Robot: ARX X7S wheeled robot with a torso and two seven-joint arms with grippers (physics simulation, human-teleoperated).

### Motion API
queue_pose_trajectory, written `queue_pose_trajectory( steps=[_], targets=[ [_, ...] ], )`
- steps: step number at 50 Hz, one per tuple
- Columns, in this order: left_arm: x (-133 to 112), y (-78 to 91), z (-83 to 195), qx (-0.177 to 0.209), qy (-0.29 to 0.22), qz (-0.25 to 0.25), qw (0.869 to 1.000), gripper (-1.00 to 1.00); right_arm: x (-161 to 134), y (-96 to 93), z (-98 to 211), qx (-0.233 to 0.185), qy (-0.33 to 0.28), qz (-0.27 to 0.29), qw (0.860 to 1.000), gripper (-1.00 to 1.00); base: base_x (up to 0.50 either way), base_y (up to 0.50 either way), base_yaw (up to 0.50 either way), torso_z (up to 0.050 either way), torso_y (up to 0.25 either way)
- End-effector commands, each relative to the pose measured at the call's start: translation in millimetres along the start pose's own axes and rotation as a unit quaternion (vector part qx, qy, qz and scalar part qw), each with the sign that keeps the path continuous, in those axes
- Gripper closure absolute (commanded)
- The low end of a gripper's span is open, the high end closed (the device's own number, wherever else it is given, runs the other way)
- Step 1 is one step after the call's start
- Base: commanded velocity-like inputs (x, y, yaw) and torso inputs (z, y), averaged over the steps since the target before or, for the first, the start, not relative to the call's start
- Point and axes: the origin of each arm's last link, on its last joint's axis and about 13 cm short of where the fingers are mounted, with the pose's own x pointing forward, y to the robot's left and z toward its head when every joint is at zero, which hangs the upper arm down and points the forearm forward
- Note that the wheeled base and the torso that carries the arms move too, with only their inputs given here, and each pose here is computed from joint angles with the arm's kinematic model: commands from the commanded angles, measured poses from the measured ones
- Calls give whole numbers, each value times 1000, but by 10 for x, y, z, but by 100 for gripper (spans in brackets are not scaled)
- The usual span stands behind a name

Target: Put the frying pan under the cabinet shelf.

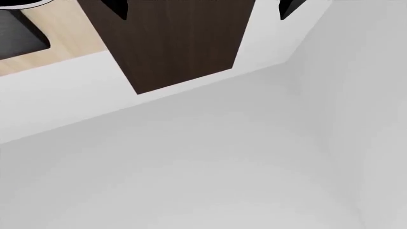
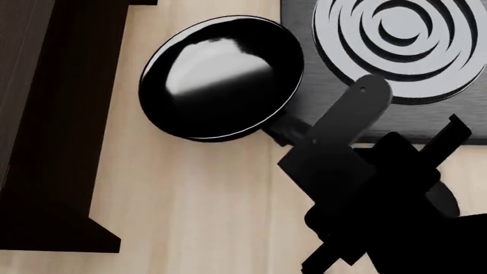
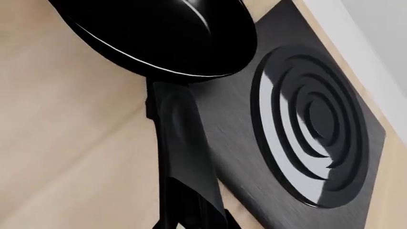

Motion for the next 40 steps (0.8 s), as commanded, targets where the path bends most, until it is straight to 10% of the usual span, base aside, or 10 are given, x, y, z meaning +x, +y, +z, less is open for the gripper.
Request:
queue_pose_trajectory(
  steps=[1, 40],
  targets=[
    [-5, 6, -8, 2, 2, 0, 1000, -100, 140, -31, 78, 1, -31, -37, 999, 100, 0, 0, 0, 0, 0],
    [-35, 29, -47, -8, 12, -4, 1000, -100, 685, 187, 120, -58, 12, 25, 998, 100, 1, 0, 1, 0, 0]
  ],
)
